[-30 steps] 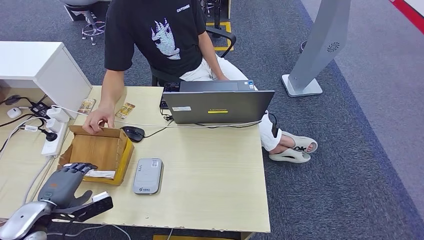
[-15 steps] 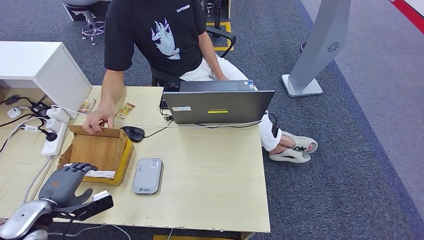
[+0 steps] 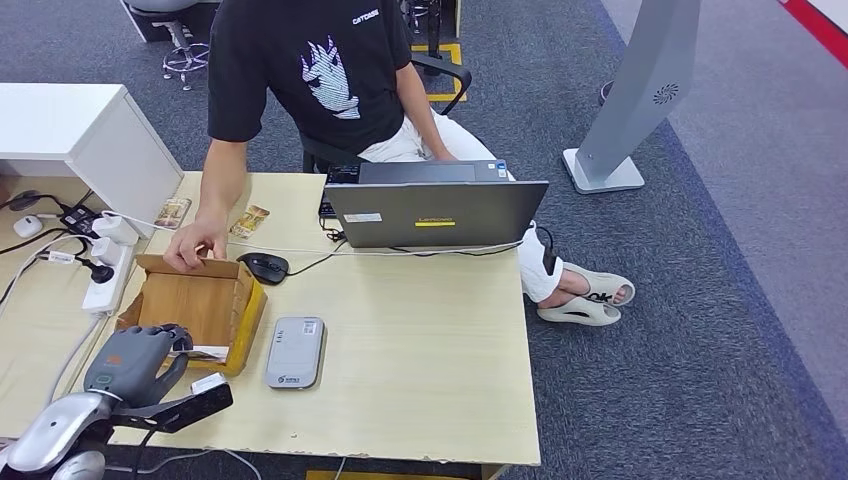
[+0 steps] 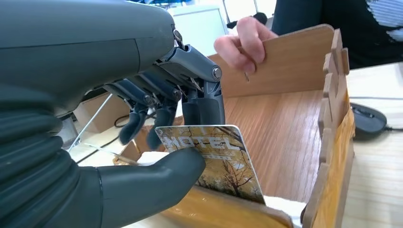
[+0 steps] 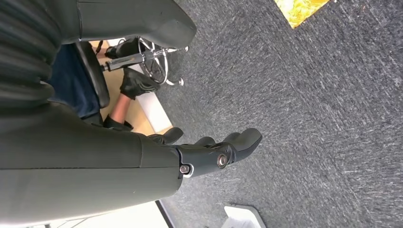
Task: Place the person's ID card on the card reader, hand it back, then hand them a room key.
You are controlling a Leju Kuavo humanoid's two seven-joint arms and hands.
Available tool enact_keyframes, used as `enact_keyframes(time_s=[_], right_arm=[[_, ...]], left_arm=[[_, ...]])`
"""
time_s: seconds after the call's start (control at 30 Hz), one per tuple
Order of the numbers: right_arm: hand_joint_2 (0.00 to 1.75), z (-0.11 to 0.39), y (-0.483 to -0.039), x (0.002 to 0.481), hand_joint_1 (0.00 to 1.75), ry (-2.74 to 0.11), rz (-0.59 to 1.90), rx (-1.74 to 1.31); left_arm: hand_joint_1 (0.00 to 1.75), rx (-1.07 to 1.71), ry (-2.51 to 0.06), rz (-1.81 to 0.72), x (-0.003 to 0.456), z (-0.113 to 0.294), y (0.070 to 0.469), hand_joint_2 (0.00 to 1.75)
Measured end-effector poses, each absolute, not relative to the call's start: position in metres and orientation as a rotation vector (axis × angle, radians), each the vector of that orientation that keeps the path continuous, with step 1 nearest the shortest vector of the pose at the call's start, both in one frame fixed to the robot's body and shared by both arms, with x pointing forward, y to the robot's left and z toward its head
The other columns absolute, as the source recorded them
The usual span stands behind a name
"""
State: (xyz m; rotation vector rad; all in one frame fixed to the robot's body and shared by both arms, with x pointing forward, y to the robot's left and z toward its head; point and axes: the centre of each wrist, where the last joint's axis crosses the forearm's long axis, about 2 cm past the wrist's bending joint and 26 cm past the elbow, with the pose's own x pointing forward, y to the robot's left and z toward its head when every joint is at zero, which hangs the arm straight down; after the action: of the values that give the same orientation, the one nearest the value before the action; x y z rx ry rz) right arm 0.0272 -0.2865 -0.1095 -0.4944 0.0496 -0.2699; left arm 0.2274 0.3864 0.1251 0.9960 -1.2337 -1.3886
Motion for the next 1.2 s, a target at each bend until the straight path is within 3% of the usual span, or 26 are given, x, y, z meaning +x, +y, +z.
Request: enact_keyframes(time_s=[0.77,1.2], right_arm=[[1.75,-0.109,-0.287,0.029,0.0,0.043,-0.218,-0.506],[1.75,-0.109,-0.287,0.03,0.0,0.029,-0.183,-0.526]], left_arm=[[1.75,1.106,-1.304,-1.349,0.234,0.118,0.369,1.75],[1.75,1.275,-1.717,-0.894,0.269,0.192,0.368,1.75]])
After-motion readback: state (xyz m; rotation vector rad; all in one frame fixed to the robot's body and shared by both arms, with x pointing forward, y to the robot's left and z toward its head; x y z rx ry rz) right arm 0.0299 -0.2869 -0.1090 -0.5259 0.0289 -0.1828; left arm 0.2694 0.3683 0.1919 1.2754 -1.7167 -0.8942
